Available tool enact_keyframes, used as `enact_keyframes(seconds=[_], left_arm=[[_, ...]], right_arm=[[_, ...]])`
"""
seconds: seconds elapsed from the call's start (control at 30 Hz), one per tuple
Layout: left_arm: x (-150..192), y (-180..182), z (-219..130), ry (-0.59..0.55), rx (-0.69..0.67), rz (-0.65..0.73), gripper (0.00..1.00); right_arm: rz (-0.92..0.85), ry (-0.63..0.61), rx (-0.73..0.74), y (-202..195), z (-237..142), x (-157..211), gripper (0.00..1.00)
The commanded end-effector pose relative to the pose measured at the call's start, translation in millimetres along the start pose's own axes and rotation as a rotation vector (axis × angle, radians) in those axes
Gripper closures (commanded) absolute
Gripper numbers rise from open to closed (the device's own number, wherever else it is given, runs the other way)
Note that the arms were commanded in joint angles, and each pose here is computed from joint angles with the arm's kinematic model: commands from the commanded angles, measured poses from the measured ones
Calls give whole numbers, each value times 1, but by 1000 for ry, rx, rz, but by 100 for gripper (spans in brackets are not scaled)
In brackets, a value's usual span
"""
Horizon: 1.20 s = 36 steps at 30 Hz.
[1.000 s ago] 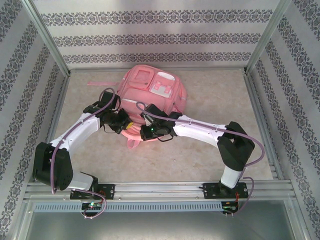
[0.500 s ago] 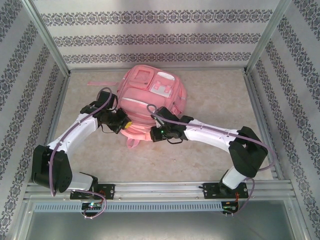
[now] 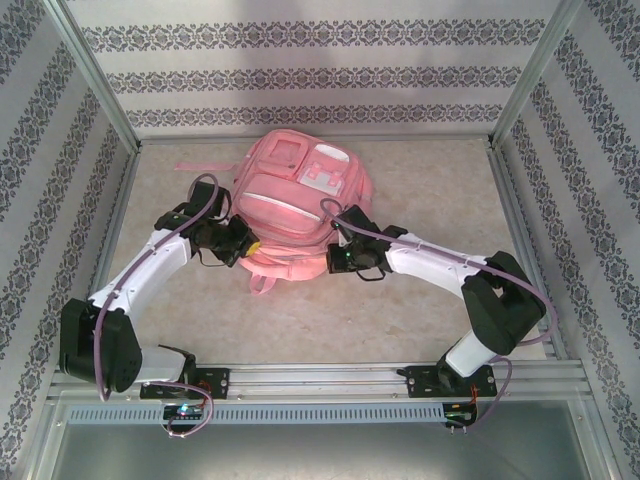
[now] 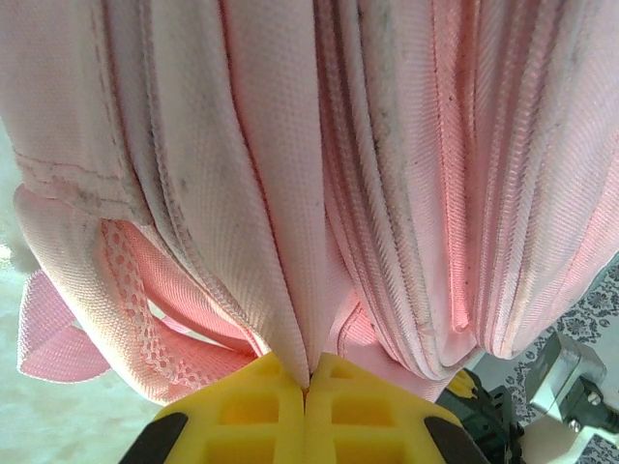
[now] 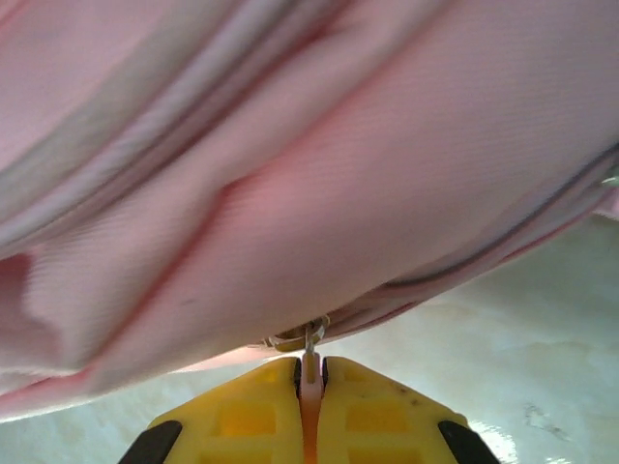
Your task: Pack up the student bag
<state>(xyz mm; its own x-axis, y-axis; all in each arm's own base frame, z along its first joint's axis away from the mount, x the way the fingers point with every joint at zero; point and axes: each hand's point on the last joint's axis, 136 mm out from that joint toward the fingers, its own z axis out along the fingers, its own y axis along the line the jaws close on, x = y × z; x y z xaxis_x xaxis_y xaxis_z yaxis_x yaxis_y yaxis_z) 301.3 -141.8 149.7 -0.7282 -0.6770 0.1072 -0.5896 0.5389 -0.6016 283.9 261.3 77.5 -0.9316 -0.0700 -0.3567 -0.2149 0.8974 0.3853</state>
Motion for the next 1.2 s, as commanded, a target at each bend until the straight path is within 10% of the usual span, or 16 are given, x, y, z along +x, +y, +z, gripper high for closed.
enact_keyframes(seconds=[0.0, 0.4, 0.53, 0.73, 1.17], left_arm=[[0, 3, -16, -25, -1, 22, 100], [2, -3, -15, 1, 9, 54, 100], [9, -12, -7, 43, 21, 115, 100], [41, -34, 16, 130, -12, 277, 100], [154, -50, 65, 410, -115, 660, 100]], right_arm=[[31, 6, 65, -27, 6, -2, 100], [179, 5, 144, -76, 17, -30, 96], [171, -3, 147, -73, 10, -30, 72], [165, -72, 303, -93, -38, -16, 52], [233, -365, 491, -136, -152, -14, 46]])
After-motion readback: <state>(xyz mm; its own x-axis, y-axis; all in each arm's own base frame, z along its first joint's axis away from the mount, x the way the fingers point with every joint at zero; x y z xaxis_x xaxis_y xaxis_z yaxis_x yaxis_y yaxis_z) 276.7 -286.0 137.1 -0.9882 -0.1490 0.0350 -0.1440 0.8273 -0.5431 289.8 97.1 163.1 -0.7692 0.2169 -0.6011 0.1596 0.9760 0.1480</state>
